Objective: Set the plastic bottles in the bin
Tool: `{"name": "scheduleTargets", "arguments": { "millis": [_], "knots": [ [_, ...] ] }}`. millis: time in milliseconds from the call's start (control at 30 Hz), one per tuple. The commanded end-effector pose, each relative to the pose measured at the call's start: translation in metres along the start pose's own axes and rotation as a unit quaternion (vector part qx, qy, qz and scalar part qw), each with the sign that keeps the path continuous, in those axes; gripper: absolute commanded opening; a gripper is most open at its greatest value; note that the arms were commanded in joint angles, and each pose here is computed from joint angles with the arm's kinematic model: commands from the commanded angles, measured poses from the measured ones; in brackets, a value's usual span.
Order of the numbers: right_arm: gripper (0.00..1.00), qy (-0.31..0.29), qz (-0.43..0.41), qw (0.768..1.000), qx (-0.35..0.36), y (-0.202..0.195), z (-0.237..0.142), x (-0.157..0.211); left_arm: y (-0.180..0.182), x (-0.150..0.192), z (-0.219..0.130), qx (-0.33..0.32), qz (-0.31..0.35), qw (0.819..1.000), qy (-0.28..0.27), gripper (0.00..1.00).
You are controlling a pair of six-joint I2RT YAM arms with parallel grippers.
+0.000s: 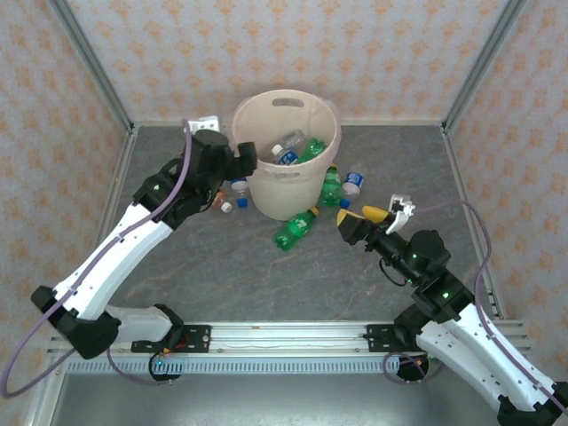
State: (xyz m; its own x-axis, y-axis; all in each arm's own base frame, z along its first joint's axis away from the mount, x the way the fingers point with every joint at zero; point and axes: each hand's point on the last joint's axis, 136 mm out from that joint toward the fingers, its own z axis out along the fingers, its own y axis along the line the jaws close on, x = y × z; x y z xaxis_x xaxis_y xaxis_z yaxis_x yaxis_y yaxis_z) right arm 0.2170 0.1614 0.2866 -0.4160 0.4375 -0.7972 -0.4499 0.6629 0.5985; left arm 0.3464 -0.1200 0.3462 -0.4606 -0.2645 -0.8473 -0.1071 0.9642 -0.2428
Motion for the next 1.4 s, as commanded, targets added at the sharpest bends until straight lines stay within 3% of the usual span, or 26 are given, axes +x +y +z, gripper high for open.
{"name": "scheduleTargets", "arguments": {
  "millis": [0, 233, 567, 1100, 1367],
  "knots": [
    [1.0, -0.005, 0.011, 0.999, -0.029, 0.007, 0.001, 0.002, 0.037, -0.001, 0.002, -0.027, -0.056, 0.998, -0.027, 0.99],
    [1.0, 0.006, 0.02, 0.999, -0.038, 0.004, 0.006, 0.015, 0.107, 0.037, 0.037, -0.055, -0.157, 0.986, 0.015, 0.97],
    [1.0, 0.027, 0.0, 0.999, -0.04, -0.002, 0.009, 0.031, 0.141, 0.087, 0.098, -0.041, -0.252, 0.96, 0.114, 0.93],
    [1.0, 0.034, -0.012, 0.998, -0.045, 0.0, 0.009, 0.033, 0.156, 0.125, 0.167, -0.083, -0.255, 0.94, 0.211, 0.93],
    [1.0, 0.035, -0.011, 0.998, -0.041, -0.004, 0.009, 0.036, 0.158, 0.142, 0.19, -0.085, -0.253, 0.933, 0.239, 0.86]
  ]
}}
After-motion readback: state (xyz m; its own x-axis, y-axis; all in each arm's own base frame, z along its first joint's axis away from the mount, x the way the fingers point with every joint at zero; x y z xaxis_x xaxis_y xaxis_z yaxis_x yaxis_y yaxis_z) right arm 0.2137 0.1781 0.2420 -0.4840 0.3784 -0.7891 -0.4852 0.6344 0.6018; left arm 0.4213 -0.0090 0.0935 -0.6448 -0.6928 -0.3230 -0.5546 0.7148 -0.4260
